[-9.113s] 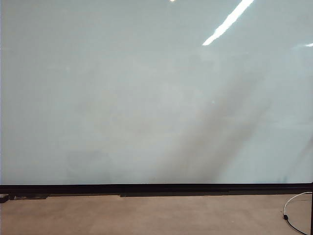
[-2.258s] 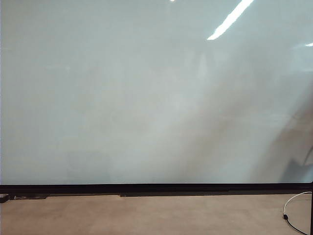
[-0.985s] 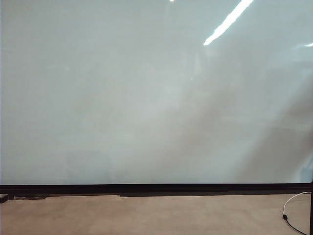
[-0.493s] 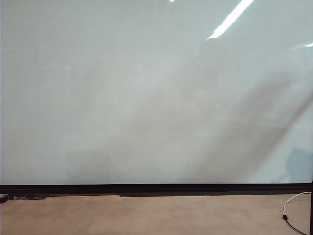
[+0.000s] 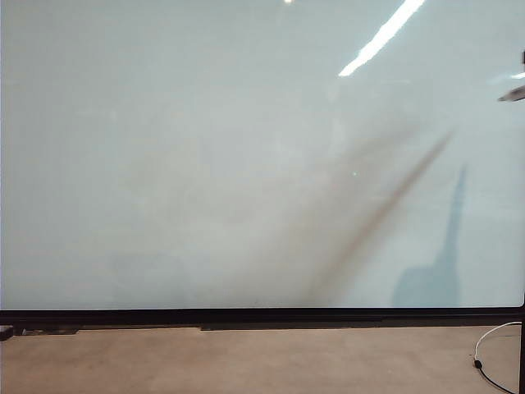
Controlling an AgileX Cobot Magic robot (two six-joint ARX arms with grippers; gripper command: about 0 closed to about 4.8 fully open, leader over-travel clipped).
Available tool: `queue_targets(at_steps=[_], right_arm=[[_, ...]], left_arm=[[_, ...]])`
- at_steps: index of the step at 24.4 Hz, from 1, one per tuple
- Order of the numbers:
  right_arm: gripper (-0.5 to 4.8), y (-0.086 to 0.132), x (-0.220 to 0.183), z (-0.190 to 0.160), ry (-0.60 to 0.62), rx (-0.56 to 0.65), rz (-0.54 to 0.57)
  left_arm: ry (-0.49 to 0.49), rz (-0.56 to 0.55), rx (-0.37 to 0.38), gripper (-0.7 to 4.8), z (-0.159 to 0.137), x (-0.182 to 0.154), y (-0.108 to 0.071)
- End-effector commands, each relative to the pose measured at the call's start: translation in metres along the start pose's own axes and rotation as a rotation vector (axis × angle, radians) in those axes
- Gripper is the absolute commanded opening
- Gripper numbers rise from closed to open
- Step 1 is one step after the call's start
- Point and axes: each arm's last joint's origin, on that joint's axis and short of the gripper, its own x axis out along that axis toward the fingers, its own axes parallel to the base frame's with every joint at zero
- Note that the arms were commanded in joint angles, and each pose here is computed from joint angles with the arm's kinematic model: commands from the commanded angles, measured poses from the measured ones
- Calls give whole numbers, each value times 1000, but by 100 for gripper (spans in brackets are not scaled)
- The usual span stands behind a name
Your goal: Pick up the pen on the shelf to the right of the whiteboard and draw a rectangle.
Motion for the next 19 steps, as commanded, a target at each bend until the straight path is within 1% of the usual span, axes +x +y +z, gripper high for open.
queue_targets(at_steps=[1,5,8,10,16,19], right_arm=[[-4,13,-1,-1,19,-42,85],[-3,26,-3,-1,15,-122,188],[-4,35,-1,1,62,-170,280],[-3,39,1,4,98,-202,314],[-3,49,6,8,149,-275,392],[-3,62,15,4,191,-315,476]], left_arm=[[-8,-4,4,-4,1,0,0],[-8,-4,4,-4,1,0,0],[-9,-4,4,-4,1,0,0],[-8,-4,4,-4,1,0,0],[-8,-4,4,-5,1,0,0],[-8,-5,4,-4,1,0,0]])
